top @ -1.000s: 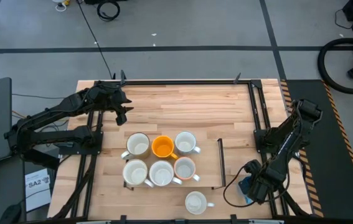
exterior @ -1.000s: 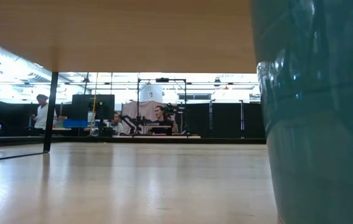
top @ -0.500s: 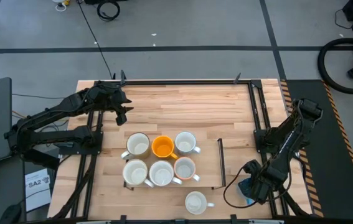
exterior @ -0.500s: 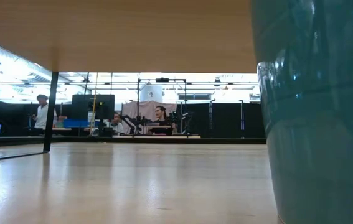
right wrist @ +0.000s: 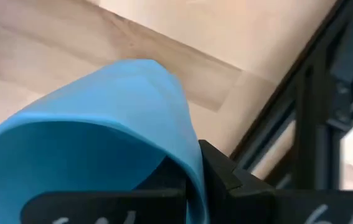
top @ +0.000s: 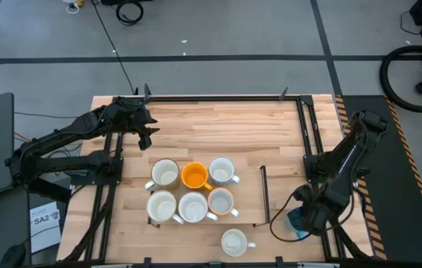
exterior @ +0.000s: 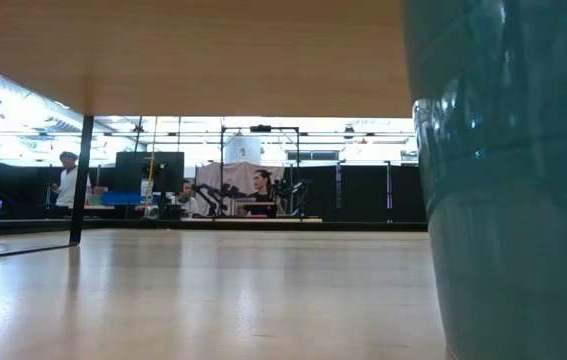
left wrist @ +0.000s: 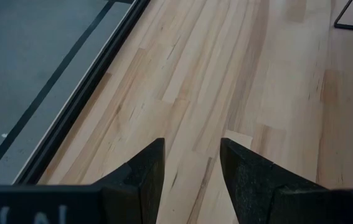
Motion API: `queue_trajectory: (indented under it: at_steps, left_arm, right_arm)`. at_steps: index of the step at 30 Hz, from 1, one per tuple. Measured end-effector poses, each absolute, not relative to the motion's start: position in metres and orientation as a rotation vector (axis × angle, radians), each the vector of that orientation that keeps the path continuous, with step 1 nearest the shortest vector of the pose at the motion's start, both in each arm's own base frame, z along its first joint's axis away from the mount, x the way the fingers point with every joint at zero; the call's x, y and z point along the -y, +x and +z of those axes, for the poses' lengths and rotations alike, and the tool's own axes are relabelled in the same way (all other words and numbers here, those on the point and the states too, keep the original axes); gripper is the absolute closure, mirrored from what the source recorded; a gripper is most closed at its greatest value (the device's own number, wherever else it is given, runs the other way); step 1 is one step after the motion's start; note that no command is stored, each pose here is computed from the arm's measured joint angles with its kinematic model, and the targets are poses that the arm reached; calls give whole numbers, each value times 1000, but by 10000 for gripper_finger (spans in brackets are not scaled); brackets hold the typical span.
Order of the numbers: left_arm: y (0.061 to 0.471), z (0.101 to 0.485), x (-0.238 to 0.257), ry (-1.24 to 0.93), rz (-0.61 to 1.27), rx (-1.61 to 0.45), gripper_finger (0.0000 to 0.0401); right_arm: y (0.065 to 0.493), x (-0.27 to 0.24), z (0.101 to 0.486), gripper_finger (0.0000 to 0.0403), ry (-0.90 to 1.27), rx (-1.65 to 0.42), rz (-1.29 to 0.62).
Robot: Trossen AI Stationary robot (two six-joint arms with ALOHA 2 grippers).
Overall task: Place coffee mugs
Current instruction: Put the blue mug on the shelf
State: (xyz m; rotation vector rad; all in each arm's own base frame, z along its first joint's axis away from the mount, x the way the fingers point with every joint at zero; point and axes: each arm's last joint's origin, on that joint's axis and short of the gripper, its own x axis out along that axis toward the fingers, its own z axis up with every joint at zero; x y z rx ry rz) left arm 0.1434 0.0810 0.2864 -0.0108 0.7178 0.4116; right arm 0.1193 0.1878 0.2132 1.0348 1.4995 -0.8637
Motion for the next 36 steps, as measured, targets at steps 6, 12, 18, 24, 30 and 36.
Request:
queue_trajectory:
  at_steps: [6,12,18,24,30,36]
  left_arm:
    - [143,286,-81,-11,412,-718,241]
    - [143,286,-81,-11,412,-718,241]
    - [143,286,-81,-12,411,-718,241]
    - [143,286,-81,-12,411,-717,241]
    - [143,286,-81,-12,412,-717,241]
    - [143,286,-81,-29,418,-714,241]
  right_arm:
    - [115,-168,243,377,1128,-1494,-699]
    - [108,-139,272,377,1236,-1450,-537]
    - [98,-112,290,377,1298,-1385,-411]
    - [96,-95,300,377,1294,-1269,-322]
    - [98,-81,325,377,1240,-1175,-267]
    - [98,-66,369,377,1126,-1082,-305]
